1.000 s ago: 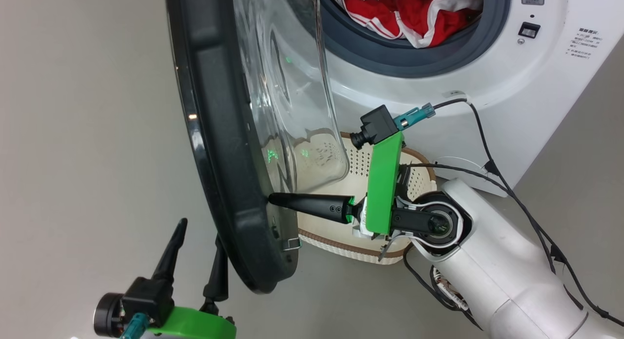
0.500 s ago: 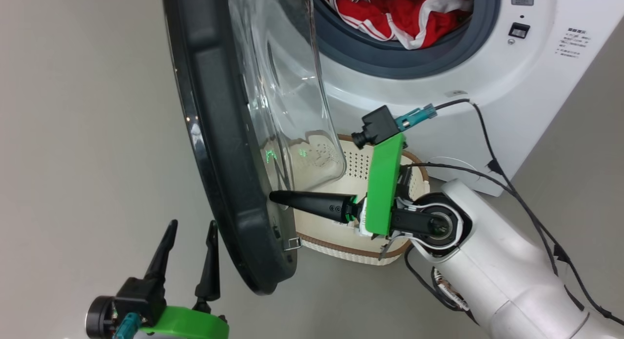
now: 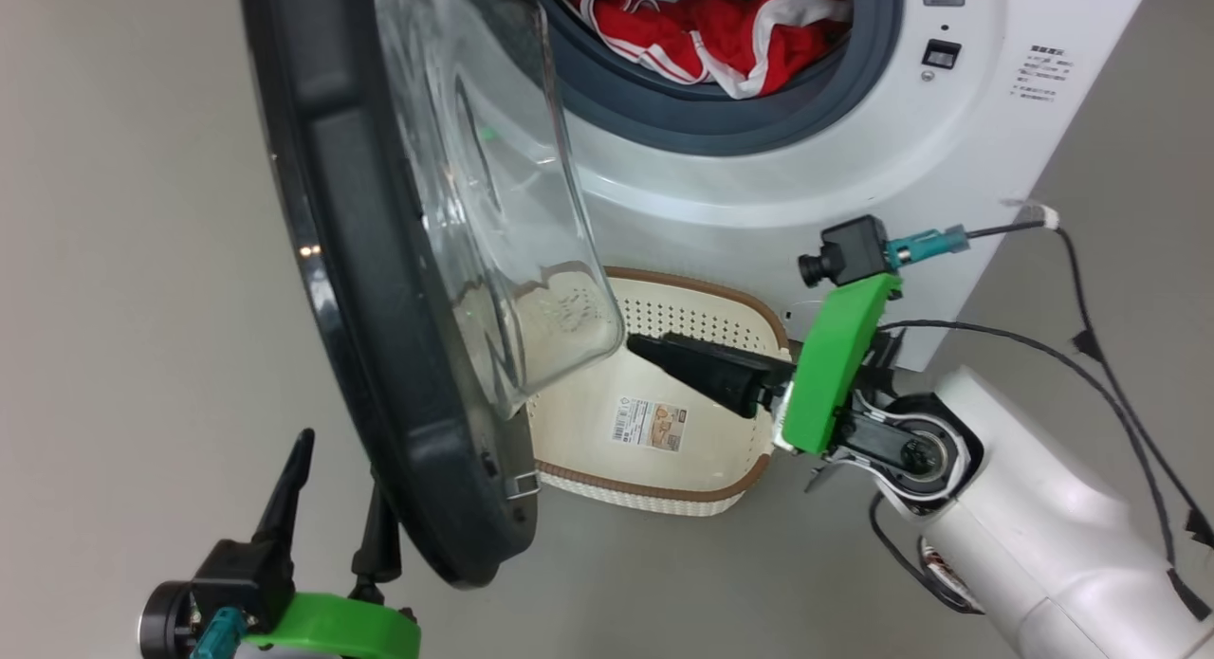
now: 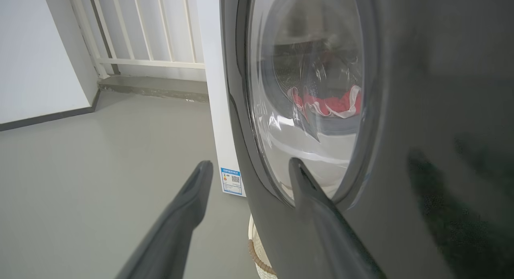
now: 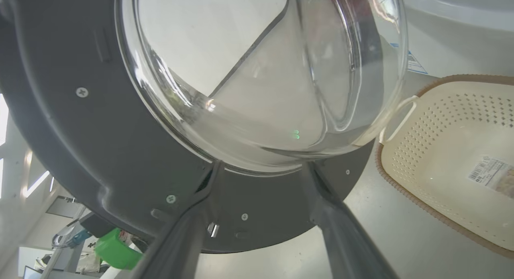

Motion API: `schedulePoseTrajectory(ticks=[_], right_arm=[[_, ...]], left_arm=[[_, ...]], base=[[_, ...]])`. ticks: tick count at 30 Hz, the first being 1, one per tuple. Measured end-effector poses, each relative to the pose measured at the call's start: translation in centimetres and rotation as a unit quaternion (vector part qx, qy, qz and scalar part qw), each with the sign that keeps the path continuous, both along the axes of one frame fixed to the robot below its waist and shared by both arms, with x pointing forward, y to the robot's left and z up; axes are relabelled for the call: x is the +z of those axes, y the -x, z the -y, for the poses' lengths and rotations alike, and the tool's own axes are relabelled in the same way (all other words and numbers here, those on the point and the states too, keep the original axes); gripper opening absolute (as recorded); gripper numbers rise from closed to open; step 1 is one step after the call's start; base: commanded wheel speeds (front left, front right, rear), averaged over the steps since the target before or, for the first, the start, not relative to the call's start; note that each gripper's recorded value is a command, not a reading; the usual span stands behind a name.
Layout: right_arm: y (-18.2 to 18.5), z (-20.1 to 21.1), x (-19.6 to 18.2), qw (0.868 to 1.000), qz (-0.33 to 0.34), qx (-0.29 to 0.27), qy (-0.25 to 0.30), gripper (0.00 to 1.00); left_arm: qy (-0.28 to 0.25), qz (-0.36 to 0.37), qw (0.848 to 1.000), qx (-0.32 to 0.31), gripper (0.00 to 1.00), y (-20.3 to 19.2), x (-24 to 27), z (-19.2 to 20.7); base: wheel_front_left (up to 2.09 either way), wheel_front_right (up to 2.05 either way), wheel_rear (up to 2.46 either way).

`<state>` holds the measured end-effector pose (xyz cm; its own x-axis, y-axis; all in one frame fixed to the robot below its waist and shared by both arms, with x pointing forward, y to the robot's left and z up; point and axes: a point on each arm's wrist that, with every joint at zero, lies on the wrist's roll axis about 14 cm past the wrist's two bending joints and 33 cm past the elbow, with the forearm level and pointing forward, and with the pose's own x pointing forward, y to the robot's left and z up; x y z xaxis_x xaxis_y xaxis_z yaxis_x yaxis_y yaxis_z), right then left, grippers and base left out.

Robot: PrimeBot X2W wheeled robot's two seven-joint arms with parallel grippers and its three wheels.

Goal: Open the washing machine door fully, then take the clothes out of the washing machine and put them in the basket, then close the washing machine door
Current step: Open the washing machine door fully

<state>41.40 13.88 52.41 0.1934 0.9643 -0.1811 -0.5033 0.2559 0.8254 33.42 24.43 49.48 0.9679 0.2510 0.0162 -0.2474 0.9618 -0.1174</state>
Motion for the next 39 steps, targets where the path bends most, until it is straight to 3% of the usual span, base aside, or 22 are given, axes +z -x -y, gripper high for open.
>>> schedulePoseTrajectory(ticks=[6, 12, 20, 26, 31, 39], right_arm=[[-1.5, 3.3, -2.8, 0.996, 0.047, -0.059, 0.049, 1.00], [-3.3, 6.0, -3.8, 0.982, 0.132, -0.113, 0.078, 1.00], [-4.2, 8.5, -4.5, 0.951, 0.247, -0.161, 0.095, 1.00], [-5.5, 9.7, -3.8, 0.932, 0.292, -0.194, 0.093, 1.00], [-7.9, 11.1, -0.5, 0.900, 0.352, -0.245, 0.074, 1.00], [-6.2, 12.8, -2.2, 0.879, 0.376, -0.276, 0.098, 1.00]], left_arm=[[-0.002, 0.001, 1.000, -0.001, 1.00, -0.3, 0.0, 0.0], [-0.004, 0.000, 1.000, 0.000, 1.00, -0.5, 0.0, -0.2], [-0.004, 0.003, 1.000, 0.002, 1.00, -0.2, 0.1, -0.3], [-0.002, -0.001, 1.000, 0.005, 1.00, 0.2, -0.2, -0.4], [-0.002, -0.006, 1.000, 0.005, 1.00, 0.1, -0.5, -0.4], [-0.002, -0.006, 1.000, 0.005, 1.00, 0.0, -0.5, -0.4]], base=[[0.00, 0.00, 0.00], [0.00, 0.00, 0.00], [0.00, 0.00, 0.00], [0.00, 0.00, 0.00], [0.00, 0.00, 0.00], [0.00, 0.00, 0.00]])
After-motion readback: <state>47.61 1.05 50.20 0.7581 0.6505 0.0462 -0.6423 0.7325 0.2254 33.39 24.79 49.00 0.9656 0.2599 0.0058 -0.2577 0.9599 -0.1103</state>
